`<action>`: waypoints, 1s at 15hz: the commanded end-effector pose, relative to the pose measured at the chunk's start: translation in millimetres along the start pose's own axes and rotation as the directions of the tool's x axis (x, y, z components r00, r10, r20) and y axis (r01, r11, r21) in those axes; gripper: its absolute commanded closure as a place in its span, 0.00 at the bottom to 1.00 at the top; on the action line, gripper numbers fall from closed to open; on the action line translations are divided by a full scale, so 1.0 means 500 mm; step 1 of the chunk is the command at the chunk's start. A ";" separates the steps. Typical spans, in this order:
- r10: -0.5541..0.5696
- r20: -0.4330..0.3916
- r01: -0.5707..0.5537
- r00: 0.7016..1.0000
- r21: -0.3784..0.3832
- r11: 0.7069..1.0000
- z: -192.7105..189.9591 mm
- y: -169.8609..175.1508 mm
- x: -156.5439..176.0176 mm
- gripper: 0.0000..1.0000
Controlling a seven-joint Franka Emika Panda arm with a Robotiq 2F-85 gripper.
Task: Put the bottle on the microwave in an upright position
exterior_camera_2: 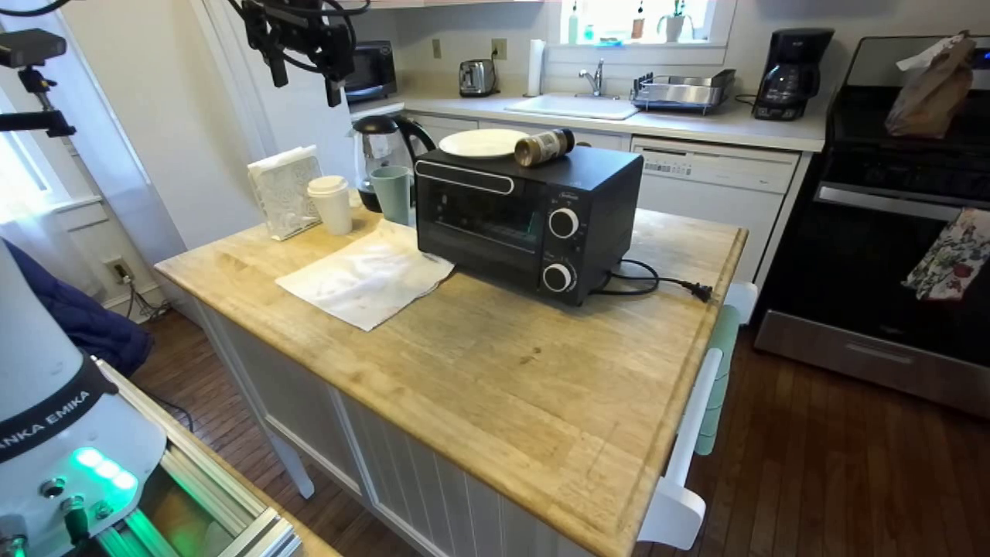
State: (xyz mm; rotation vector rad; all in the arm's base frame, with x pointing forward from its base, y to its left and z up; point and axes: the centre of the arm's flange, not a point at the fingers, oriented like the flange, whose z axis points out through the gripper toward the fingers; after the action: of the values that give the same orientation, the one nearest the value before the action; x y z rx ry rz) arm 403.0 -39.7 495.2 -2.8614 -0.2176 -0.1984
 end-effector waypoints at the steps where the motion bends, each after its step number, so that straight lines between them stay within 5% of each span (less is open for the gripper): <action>1: 0.000 0.000 0.000 1.000 0.000 1.000 0.000 0.000 0.000 0.00; 6: 0.000 0.000 0.000 1.000 0.000 1.000 0.000 0.000 0.000 0.00; 7: 0.078 -0.036 -0.078 0.996 0.001 0.997 0.002 0.008 0.026 0.00; 15: 0.392 -0.278 -0.416 0.877 -0.033 0.909 -0.036 0.111 0.159 0.00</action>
State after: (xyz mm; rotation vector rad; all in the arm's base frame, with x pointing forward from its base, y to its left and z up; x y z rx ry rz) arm 455.3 -74.5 501.7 -2.8572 0.3058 -0.4356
